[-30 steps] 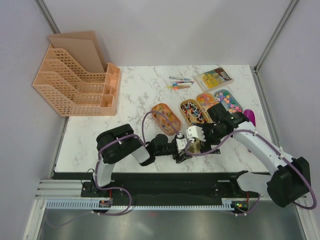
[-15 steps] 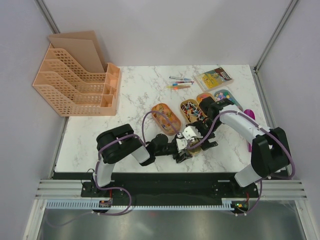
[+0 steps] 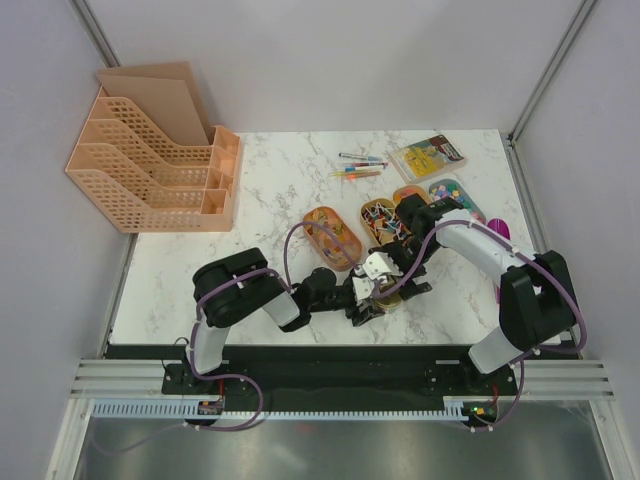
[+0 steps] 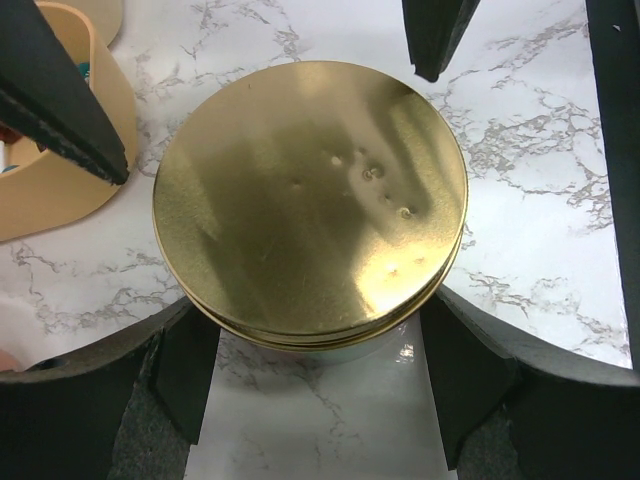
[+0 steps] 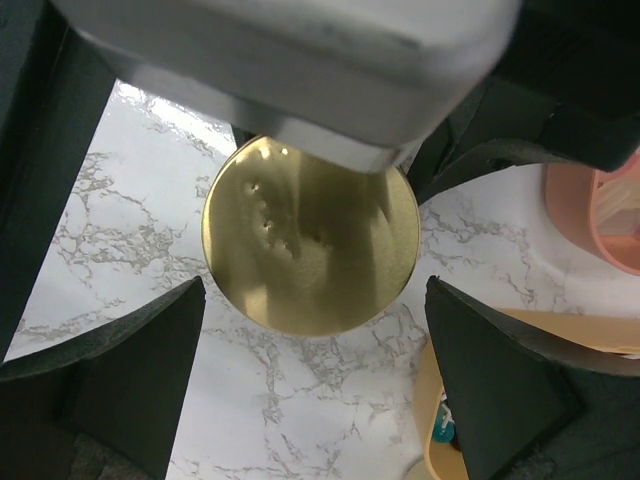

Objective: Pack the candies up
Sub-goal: Screw the bottle lid onto the packing bottle.

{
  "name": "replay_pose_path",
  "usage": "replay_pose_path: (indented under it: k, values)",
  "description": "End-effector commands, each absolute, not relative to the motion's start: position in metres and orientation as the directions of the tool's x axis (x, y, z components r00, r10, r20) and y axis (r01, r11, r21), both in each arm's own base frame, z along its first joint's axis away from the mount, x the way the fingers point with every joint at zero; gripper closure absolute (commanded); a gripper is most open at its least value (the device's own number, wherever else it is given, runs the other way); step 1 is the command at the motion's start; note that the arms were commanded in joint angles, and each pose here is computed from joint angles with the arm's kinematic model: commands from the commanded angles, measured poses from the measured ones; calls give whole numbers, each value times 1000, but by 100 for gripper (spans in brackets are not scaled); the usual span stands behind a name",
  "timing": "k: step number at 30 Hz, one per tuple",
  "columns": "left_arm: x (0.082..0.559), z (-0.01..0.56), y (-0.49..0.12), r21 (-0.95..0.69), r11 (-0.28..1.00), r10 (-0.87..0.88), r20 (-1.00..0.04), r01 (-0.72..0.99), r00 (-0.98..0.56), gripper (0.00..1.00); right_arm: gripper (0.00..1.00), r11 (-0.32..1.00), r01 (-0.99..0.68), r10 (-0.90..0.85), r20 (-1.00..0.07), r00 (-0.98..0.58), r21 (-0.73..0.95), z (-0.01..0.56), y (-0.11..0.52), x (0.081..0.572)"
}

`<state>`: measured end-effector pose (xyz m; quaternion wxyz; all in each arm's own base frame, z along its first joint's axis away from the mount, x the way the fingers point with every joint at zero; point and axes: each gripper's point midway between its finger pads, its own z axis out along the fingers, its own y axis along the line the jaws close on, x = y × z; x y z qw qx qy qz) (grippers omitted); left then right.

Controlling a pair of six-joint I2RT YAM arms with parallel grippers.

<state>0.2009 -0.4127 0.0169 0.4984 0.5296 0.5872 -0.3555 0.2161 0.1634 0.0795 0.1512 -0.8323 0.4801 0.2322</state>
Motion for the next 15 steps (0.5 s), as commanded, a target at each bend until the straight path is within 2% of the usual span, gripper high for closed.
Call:
replay_pose_path:
  k: [1, 15]
  values:
    - [192, -86, -342, 80, 251, 613, -784, 965, -94, 92, 2, -494, -869, -688, -595, 417, -38, 83, 179, 214]
    - [193, -86, -342, 77, 252, 614, -784, 965, -98, 92, 2, -516, -856, -692, -588, 418, -1, 74, 183, 204]
